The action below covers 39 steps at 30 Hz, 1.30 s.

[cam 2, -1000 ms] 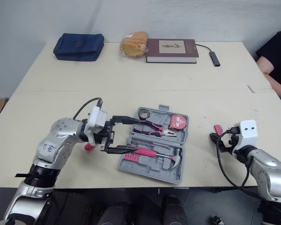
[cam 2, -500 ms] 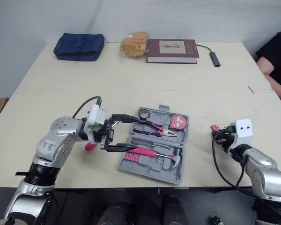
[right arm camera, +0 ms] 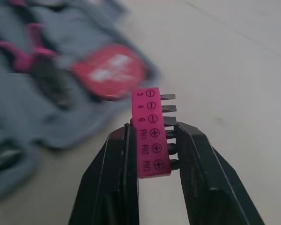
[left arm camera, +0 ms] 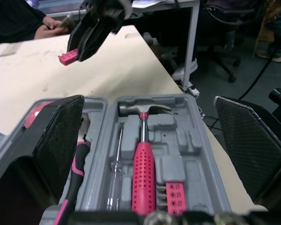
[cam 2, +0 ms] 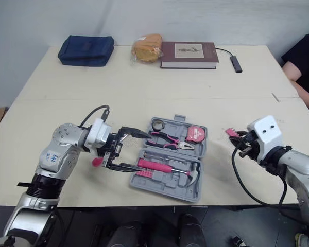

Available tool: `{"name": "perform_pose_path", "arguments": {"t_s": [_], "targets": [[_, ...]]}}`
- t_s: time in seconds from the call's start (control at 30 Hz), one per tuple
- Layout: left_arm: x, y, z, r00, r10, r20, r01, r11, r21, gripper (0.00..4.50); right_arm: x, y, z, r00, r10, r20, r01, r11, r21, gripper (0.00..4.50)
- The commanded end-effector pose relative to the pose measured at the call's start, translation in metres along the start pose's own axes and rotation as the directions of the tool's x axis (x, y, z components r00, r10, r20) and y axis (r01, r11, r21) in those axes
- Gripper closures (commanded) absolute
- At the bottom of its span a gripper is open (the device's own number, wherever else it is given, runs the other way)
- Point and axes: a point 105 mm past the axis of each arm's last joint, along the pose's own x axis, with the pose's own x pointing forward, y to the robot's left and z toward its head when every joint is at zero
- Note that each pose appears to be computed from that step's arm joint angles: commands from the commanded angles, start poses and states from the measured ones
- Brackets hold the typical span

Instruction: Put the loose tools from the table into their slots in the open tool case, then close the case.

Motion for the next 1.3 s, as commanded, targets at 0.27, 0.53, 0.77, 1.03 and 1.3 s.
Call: {"name": "perform_pose_path", "arguments": {"t_s": [0.27,0.53,0.77,1.03,1.3], "targets": [[-0.007,-0.010,0.001,0.996,-0.094,-0.010,0.094,0.996,0.005,0.00,0.018,0.110,0.018,0.863,0.484,-0.145,-0.494,0.868,-0.048,3.73],[-0.006,-0.020,-0.005,0.992,-0.120,-0.038,0.120,0.993,-0.015,0.00,0.035,0.115,0.005,0.849,0.473,-0.233,-0.498,0.866,-0.056,3.73],[-0.008,-0.024,-0.009,0.993,-0.107,-0.056,0.106,0.994,-0.028,0.00,0.039,0.112,-0.006,0.844,0.446,-0.299,-0.481,0.875,-0.053,3.73],[-0.008,-0.029,-0.013,0.993,-0.096,-0.072,0.093,0.995,-0.041,0.00,0.050,0.111,-0.015,0.855,0.415,-0.310,-0.449,0.893,-0.042,3.73],[-0.008,-0.030,-0.015,0.992,-0.096,-0.081,0.093,0.995,-0.043,0.00,0.054,0.109,-0.015,0.862,0.400,-0.313,-0.432,0.901,-0.039,3.73]]}}
